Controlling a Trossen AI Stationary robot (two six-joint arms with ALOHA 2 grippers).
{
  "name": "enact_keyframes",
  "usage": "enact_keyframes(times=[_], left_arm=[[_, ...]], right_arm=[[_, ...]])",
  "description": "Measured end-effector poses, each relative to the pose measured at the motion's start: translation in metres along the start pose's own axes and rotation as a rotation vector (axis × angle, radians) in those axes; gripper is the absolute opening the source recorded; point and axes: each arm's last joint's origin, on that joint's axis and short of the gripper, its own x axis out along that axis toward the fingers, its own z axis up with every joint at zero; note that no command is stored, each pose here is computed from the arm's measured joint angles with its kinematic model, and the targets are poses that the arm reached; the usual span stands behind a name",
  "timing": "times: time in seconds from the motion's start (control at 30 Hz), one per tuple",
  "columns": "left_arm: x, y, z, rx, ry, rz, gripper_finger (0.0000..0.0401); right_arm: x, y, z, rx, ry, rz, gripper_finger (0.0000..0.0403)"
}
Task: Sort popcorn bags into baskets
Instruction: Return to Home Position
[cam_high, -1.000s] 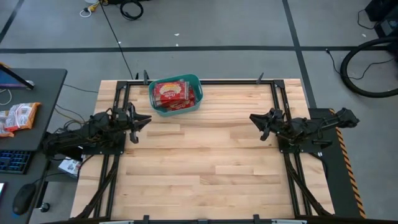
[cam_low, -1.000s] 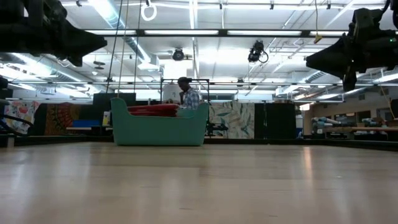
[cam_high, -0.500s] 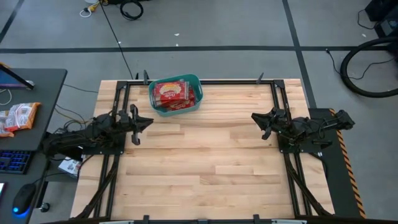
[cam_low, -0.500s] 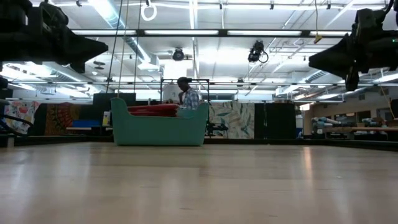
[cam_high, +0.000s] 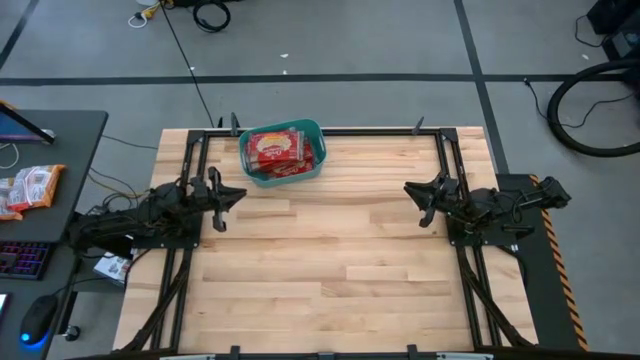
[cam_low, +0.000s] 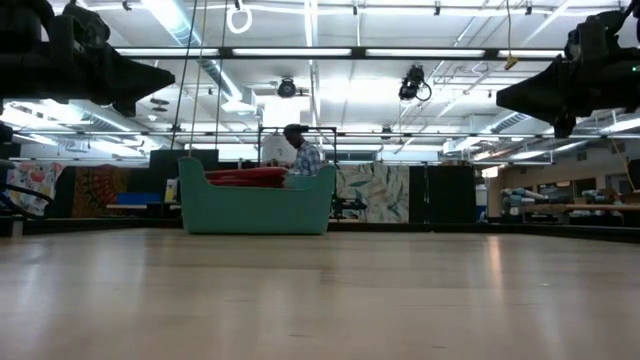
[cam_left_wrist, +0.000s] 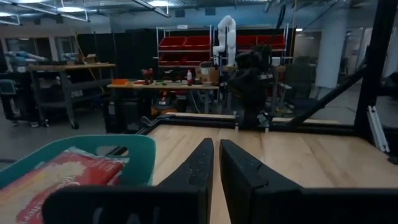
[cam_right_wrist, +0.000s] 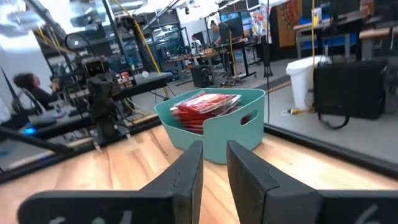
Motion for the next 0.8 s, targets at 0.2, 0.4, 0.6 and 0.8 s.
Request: enact_keyframes(times=[0.2, 0.4, 0.6, 0.8], left_arm=[[0.0, 0.0, -0.0005, -0.107, 0.004, 0.0, 0.0032], [0.0, 0.0, -0.0005, -0.119, 0.004, 0.001, 0.0032], [0.0, 0.0, -0.0006, -0.123, 0.005, 0.0, 0.0032], [0.0, 0.0, -0.0007, -0.123, 0.005, 0.0, 0.0032]], right_arm=[[0.0, 0.0, 0.0, -0.065, 0.0, 0.0, 0.0078], [0.0, 0.0, 0.0001, -0.051, -0.001, 0.0, 0.0078], [0.0, 0.0, 0.0001, -0.05, -0.001, 0.001, 0.0078], [0.0, 0.0, 0.0001, -0.05, -0.001, 0.001, 0.0078]])
